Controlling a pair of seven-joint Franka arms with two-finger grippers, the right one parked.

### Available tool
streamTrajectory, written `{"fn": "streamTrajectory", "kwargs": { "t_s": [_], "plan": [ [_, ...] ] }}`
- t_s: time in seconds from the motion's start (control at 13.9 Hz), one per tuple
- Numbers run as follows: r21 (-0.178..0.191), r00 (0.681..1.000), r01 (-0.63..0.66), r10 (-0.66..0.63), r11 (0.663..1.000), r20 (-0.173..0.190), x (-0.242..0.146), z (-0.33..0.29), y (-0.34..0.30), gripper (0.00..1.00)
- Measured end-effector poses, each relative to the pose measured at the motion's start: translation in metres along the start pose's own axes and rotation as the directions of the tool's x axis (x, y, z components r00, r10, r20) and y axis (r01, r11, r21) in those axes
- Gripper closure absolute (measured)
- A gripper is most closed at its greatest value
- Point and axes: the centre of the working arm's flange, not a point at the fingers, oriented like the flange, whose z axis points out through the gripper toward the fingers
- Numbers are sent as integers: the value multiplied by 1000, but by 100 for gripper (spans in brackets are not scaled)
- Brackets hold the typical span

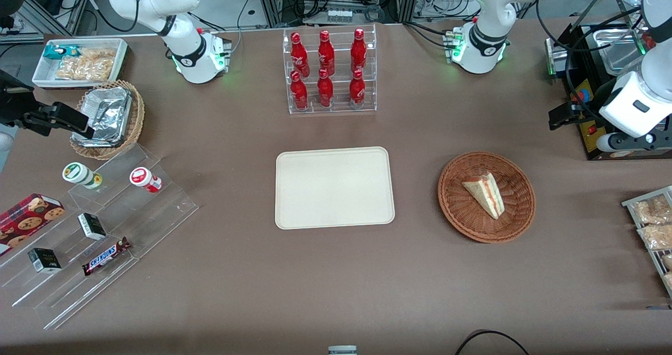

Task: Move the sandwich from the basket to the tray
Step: 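Move the left gripper over the wrapped sandwich in the wicker basket, then lower the left gripper and close it on the wrapped sandwich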

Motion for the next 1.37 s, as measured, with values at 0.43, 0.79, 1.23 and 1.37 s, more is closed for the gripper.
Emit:
{"fn": "streamTrajectory", "kwargs": {
  "t_s": [0.43, 0.79, 1.23, 1.37],
  "plan": [
    [0, 1000, -9, 9, 1000, 14, 15, 35, 2, 0],
    [0, 1000, -19, 19, 1000, 8, 28, 122, 7, 0],
    [-7, 997, 7, -8, 1000, -72, 25, 214, 24, 0],
    [-17, 992, 81, -82, 997, -96, 21, 235, 31, 0]
  ]
}}
